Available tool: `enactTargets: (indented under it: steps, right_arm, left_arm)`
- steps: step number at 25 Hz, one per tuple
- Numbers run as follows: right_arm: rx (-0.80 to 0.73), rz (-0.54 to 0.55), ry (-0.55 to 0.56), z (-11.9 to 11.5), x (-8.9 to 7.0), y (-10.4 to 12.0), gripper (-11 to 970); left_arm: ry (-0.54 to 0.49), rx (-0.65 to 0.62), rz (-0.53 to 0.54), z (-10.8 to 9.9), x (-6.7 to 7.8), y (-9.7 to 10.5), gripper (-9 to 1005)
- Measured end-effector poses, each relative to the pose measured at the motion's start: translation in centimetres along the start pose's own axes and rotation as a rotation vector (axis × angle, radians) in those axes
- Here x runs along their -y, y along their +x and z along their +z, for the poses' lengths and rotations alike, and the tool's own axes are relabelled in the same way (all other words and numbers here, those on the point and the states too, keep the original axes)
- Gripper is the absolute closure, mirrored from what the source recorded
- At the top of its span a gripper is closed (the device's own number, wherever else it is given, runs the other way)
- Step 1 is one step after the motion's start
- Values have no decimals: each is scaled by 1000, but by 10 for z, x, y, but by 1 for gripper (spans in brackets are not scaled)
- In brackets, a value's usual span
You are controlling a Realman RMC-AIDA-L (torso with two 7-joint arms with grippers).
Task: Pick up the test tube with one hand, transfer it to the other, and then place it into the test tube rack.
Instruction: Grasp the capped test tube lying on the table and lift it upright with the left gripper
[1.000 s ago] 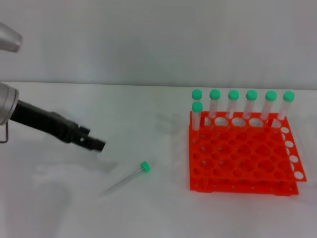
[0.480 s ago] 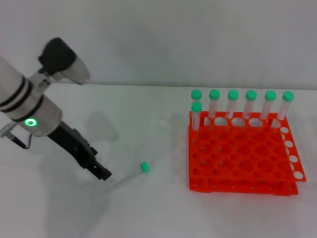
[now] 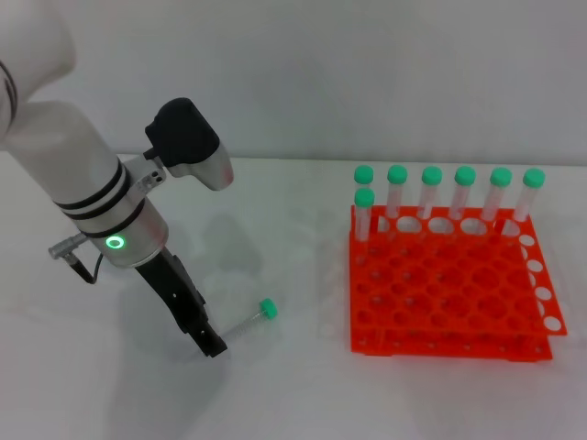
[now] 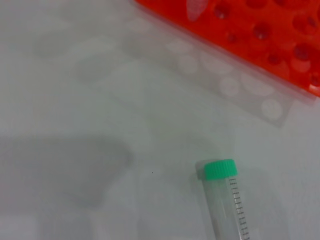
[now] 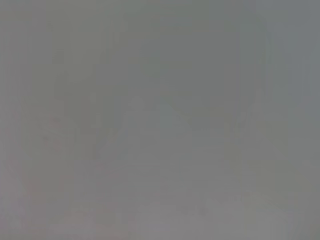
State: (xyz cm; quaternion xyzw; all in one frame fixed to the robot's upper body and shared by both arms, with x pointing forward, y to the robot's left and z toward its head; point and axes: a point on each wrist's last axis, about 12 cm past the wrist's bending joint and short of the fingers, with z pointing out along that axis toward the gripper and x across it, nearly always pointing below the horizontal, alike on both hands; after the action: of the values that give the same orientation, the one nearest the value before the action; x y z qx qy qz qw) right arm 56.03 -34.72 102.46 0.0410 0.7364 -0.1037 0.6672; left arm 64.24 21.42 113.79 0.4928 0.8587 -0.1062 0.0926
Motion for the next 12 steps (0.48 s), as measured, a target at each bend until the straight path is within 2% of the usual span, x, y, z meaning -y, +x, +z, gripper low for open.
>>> enactTargets:
  steps: [8, 12]
  right_arm:
    - [-5, 3, 15, -1, 4, 1, 142]
    - [-6, 2, 18, -1, 5, 2, 143]
  left_arm:
    - [18, -20, 23, 5, 6, -11, 122]
    - [20, -39, 16, 7, 8, -13, 193]
